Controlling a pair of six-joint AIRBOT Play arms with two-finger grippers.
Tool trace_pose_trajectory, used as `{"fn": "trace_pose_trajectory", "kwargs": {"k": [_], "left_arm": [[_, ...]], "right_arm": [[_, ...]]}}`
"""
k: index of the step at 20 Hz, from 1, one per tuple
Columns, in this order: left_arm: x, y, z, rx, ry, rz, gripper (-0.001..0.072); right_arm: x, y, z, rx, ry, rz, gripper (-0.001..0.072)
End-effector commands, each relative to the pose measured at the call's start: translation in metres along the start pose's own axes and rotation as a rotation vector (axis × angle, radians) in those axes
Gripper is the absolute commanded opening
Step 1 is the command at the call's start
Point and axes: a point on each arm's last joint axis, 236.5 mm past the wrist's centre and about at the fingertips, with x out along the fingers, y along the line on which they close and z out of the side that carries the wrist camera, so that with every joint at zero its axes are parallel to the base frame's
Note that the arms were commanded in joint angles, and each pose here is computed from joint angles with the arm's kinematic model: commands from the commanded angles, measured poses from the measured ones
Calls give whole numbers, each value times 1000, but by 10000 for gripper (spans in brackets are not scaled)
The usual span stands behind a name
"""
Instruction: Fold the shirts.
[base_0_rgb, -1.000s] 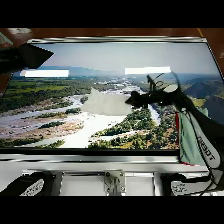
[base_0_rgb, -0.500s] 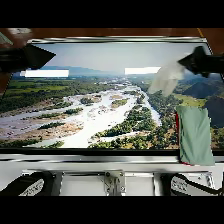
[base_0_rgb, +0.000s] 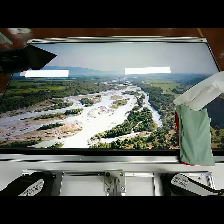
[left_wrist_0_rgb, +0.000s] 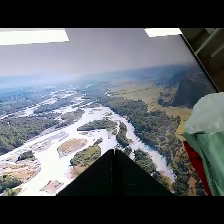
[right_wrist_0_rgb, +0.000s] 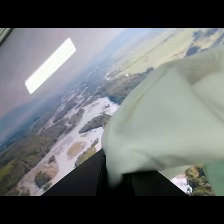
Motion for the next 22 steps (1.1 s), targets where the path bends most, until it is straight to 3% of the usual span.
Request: {"fn": "trace_pose_trajectory", "kwargs": {"k": [1,6,8,13,22], "left_arm": [[0,0,-1,1,2,-1,38],[0,0,-1,9,2,-1,38],[0,0,-1,12,2,-1,38],[0,-1,-3,12,14,-5,38],[0,-2,-6,31,26,-9,38]], "right_arm": [[-17,-49,-16,121,60,-158,72],[-32,-82,-51,239,188,-313,72],[-54,-110,-87,282,325,-477,72],[-96,-155,-113,343,302,-760,72],[-74,-204,-270,501,708,-875,72]]}}
